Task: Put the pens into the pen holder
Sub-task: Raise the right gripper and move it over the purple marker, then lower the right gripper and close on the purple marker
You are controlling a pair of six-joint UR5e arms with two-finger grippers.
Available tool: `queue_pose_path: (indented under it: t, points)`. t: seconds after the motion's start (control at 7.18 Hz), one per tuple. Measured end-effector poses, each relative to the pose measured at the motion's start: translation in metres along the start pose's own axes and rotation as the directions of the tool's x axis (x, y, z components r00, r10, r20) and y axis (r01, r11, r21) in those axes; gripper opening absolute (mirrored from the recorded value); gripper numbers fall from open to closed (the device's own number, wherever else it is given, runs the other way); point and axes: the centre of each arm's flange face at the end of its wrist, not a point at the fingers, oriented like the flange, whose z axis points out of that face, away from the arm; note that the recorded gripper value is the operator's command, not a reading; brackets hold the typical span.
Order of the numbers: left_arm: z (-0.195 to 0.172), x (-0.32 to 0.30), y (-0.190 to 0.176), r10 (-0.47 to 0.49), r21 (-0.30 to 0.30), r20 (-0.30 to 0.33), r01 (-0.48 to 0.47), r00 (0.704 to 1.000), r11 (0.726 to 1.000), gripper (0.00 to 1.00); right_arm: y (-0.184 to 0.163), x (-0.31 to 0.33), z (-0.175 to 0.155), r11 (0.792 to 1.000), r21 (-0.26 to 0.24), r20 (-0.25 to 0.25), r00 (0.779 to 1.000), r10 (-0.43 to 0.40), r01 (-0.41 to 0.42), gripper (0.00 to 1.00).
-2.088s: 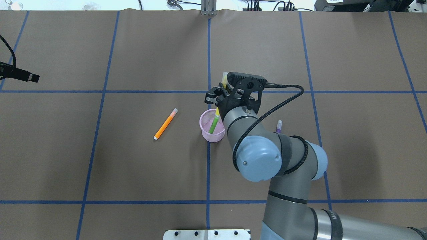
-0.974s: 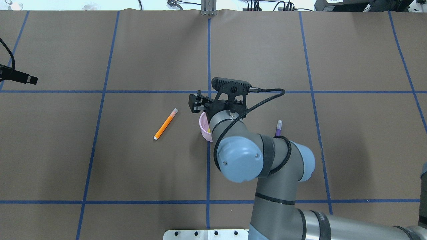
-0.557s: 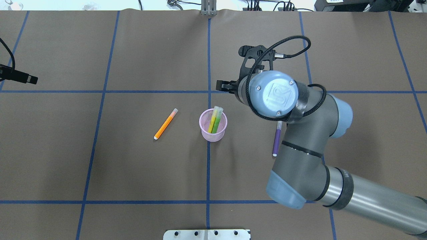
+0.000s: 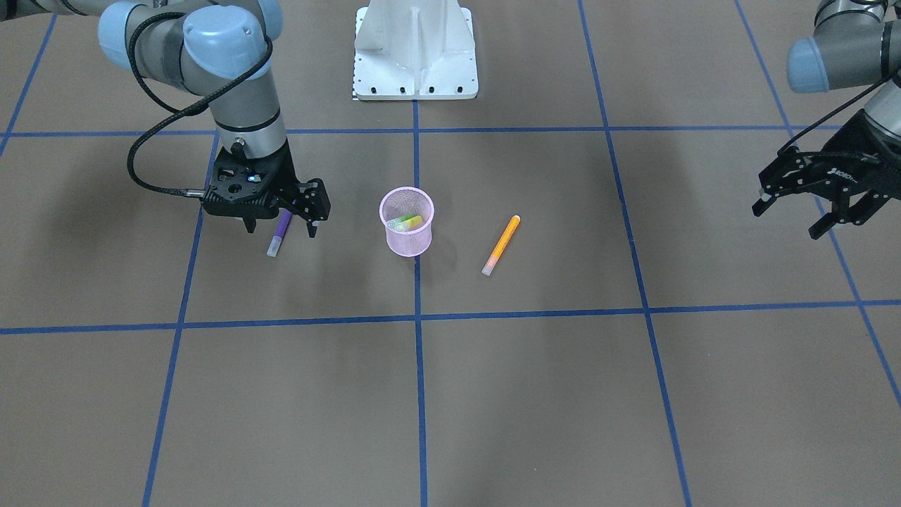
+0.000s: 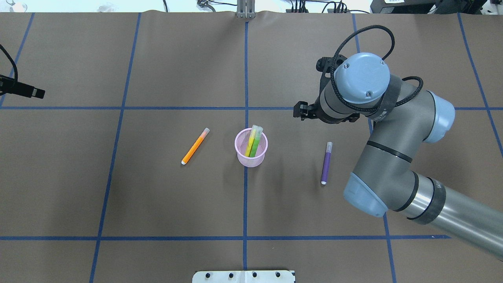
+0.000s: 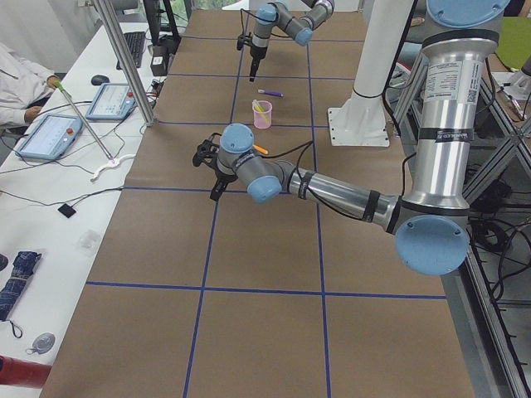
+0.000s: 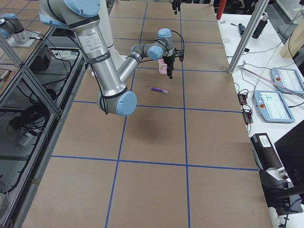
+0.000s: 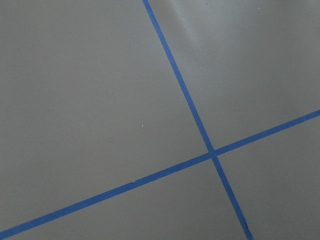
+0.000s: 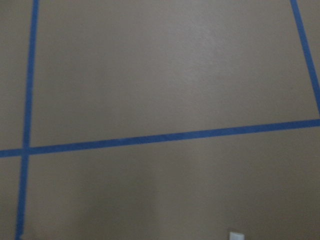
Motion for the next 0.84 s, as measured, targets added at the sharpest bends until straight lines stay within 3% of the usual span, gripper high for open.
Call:
queue_pose_path:
  t: [0.28, 0.7, 0.84]
  points:
    - [-0.002, 0.002, 0.000, 0.011, 0.012, -0.005, -0.011, 1.000, 1.000, 1.00, 0.030, 0.013, 0.037, 1.000, -0.027, -0.061, 0.998, -0.001, 0.000, 0.85]
    - [-0.003, 0.003, -0.001, 0.022, 0.022, -0.011, -0.022, 1.000, 1.000, 1.00, 0.055, 0.004, 0.068, 0.999, -0.012, -0.032, 0.998, 0.048, -0.049, 0.38]
    - [-0.003, 0.004, -0.001, 0.024, 0.024, -0.012, -0.023, 1.000, 0.999, 1.00, 0.057, 0.007, 0.076, 0.998, -0.009, -0.036, 0.998, 0.059, -0.059, 0.34]
